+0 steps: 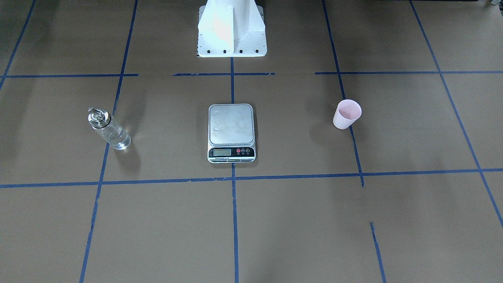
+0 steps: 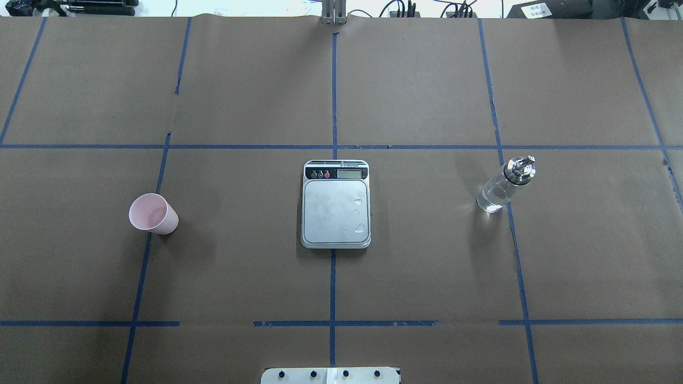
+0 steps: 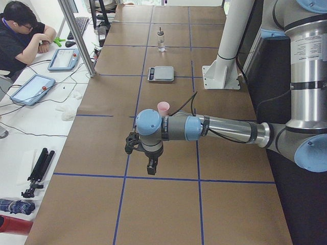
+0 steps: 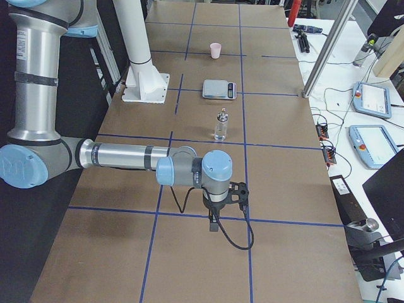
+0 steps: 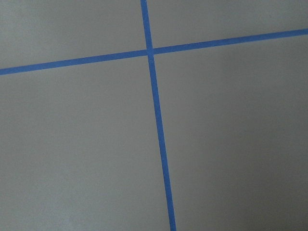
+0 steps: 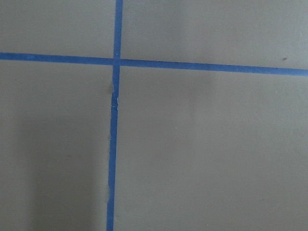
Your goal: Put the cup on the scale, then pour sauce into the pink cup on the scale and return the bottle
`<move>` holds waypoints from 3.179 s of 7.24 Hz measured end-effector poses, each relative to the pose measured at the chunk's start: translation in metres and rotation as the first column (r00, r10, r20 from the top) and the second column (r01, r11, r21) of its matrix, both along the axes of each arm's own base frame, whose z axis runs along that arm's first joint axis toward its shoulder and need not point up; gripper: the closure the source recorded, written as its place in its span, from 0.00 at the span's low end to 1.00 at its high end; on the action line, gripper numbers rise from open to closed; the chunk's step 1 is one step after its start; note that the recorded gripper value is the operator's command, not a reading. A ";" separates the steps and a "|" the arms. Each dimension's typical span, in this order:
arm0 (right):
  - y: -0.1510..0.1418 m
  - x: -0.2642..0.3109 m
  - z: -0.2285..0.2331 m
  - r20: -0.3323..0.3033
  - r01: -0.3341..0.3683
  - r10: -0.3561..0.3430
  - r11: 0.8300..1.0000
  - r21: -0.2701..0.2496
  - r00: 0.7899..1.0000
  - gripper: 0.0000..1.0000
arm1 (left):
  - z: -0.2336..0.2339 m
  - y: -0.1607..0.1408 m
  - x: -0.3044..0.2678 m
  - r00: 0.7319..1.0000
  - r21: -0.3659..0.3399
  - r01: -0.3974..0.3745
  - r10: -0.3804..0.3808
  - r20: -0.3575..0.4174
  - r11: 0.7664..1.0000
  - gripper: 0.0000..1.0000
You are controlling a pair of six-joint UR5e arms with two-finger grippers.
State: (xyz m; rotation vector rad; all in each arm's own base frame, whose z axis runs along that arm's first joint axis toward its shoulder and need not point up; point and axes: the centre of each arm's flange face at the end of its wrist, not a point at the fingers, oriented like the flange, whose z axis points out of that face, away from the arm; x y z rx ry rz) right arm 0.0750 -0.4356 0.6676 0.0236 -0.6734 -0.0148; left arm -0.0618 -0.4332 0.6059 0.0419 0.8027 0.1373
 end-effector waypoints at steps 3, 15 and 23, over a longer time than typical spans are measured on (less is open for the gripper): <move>-0.010 -0.004 -0.009 0.001 0.009 -0.009 0.995 0.100 1.000 0.00 | -0.007 -0.002 0.000 1.000 0.023 -0.002 0.002 -0.001 1.000 0.00; -0.064 -0.100 -0.089 0.071 0.091 -0.131 0.910 0.404 0.989 0.00 | -0.153 -0.087 0.114 0.979 0.644 0.126 0.010 -0.204 0.754 0.00; -0.060 -0.103 -0.087 0.098 0.080 -0.129 0.915 0.395 0.987 0.00 | -0.181 0.029 0.328 0.917 0.151 0.377 -0.346 -0.197 0.914 0.41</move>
